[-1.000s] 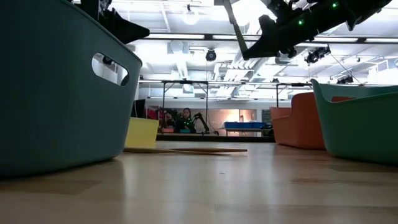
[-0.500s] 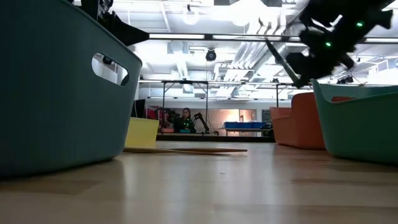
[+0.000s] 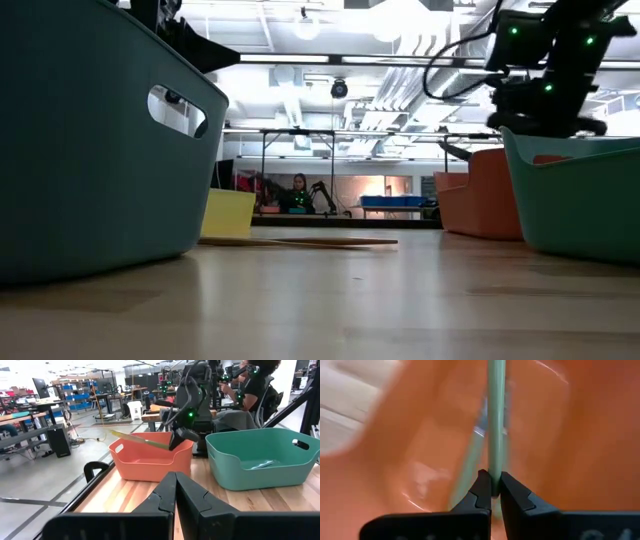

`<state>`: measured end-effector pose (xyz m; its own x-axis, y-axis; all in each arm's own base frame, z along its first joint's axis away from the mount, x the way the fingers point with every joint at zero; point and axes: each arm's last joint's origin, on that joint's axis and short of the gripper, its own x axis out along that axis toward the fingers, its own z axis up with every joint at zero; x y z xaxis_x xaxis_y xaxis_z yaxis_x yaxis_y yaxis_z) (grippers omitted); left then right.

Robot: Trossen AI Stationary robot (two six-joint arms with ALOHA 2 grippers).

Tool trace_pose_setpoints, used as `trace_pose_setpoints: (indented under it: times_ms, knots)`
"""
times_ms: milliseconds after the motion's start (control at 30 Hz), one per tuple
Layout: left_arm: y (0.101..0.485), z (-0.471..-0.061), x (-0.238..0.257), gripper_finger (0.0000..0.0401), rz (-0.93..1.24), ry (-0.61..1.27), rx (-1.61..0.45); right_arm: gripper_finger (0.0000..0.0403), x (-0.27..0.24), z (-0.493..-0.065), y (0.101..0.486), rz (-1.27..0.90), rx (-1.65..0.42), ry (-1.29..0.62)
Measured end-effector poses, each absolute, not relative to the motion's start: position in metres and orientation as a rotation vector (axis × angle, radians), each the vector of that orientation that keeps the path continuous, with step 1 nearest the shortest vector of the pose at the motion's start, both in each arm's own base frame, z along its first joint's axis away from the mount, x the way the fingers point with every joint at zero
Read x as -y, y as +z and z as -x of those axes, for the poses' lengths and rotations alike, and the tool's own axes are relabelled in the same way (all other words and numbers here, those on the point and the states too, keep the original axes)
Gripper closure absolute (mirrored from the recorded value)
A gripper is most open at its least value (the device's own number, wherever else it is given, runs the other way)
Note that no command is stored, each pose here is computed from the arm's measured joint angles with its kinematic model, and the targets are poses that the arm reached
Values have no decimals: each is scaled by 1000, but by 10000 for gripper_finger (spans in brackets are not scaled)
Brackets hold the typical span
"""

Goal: Sort silverware by color (type)
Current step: Put the green knife into the orange bin

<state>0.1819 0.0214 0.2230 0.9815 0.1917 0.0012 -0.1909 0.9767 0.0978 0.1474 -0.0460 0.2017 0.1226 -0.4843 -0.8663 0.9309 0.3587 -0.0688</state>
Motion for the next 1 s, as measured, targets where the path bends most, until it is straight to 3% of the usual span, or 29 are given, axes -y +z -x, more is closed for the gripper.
trace_pose_setpoints:
  times_ms: [167, 333, 1000]
  knots:
    - [223, -182, -21, 401, -82, 192, -9, 400, 45, -137, 218, -626, -1070, -1182]
    - [223, -182, -21, 401, -82, 193, -8, 400, 46, -139, 228, -746, -1140, -1063]
    - [221, -182, -21, 401, -101, 192, -27, 394, 70, -138, 215, -921, -1292, -1059]
